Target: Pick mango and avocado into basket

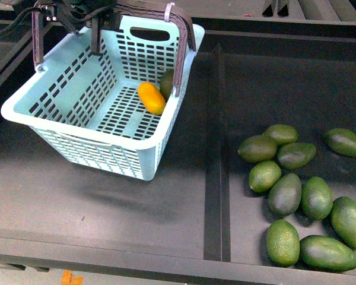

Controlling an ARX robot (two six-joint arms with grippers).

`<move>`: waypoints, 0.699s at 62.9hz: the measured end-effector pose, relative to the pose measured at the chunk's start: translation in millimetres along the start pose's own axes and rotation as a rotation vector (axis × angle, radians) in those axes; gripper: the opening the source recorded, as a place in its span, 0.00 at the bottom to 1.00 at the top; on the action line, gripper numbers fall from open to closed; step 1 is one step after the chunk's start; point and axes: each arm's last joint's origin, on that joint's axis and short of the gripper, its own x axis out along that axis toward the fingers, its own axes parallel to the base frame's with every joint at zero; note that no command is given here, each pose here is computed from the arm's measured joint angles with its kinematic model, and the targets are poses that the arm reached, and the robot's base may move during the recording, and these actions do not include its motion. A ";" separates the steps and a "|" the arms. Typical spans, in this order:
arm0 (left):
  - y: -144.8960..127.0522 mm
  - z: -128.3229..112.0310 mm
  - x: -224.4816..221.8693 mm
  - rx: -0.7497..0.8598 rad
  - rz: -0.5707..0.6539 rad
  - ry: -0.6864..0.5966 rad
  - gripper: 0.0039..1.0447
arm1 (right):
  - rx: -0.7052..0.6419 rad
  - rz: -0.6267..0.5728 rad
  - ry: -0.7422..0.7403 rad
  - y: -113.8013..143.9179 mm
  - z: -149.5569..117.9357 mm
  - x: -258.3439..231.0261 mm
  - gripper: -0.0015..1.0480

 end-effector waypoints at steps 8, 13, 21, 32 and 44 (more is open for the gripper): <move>-3.0 8.3 -19.7 -0.008 -0.011 -0.054 0.53 | 0.000 0.000 0.000 0.0 0.0 0.0 0.92; -6.2 13.6 -42.3 -0.009 -0.003 -0.119 0.68 | 0.000 0.000 0.000 0.0 0.0 0.0 0.92; -8.8 18.7 -100.1 0.022 0.100 -0.247 0.94 | 0.000 0.000 0.000 0.0 0.0 0.0 0.92; -5.9 18.8 -159.4 0.475 -0.226 -0.256 0.74 | 0.000 0.000 0.000 0.0 0.0 0.0 0.92; 44.4 31.6 -213.9 1.241 -0.341 -0.538 0.36 | 0.000 0.000 0.000 0.0 0.0 0.0 0.92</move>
